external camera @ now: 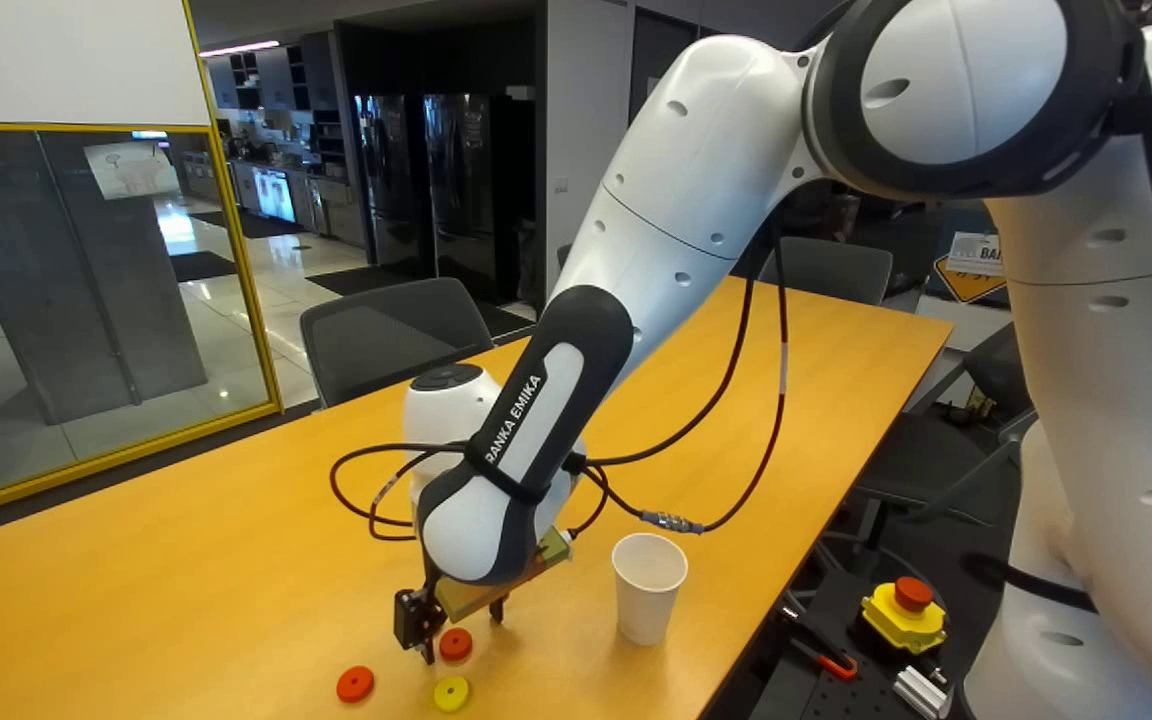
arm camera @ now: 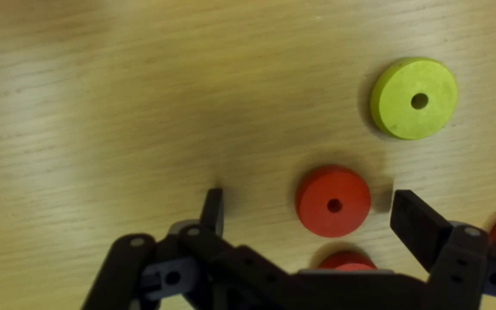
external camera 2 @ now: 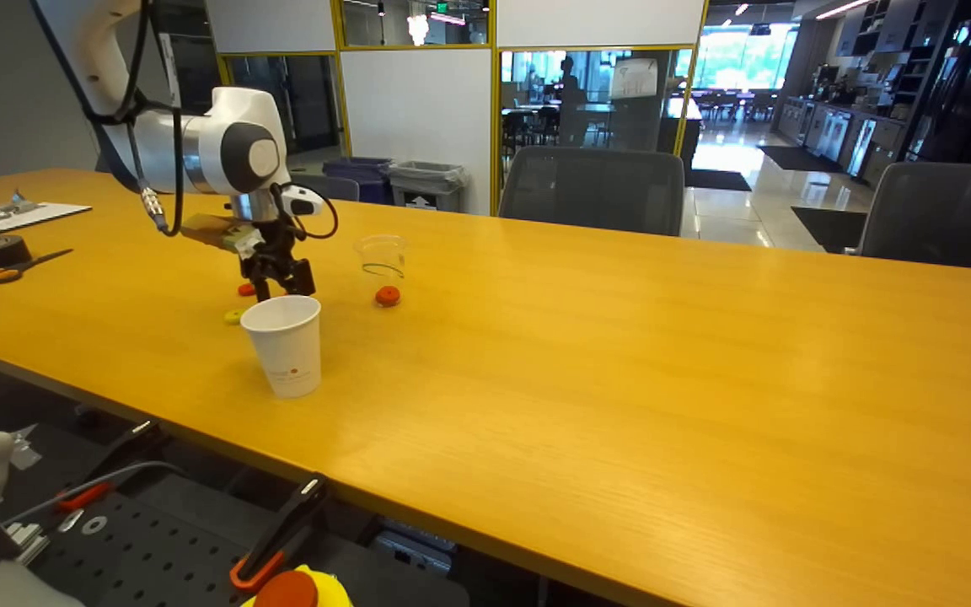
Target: Pick up the orange and yellow objects and put them in the cups
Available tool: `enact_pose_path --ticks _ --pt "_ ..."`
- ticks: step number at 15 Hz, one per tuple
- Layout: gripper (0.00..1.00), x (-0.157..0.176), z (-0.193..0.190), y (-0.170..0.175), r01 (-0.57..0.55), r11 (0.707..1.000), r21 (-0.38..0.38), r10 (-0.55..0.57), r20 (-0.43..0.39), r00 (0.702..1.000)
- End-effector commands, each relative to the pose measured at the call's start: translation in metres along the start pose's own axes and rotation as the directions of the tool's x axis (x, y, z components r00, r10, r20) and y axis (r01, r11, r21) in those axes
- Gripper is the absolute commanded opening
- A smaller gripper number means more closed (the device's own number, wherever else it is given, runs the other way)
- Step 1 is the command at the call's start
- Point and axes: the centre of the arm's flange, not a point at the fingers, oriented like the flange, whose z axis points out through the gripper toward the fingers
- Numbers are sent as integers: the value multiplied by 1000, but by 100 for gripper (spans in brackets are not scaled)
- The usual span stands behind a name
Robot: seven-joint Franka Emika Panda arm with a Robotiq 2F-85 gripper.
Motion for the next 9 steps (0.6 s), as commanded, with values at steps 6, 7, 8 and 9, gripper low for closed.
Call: enact_pose_path --ticks 6,7,8,9 --pt "100 -3 1 -6 -7 1000 -19 7 -13 1000" --pt "100 -2 0 -5 -9 1000 -18 9 -14 1000" --pt "100 -2 -1 -4 -11 1000 -19 11 -17 1000" --pt "100 -1 -1 -4 -12 1000 -21 12 -19 1000"
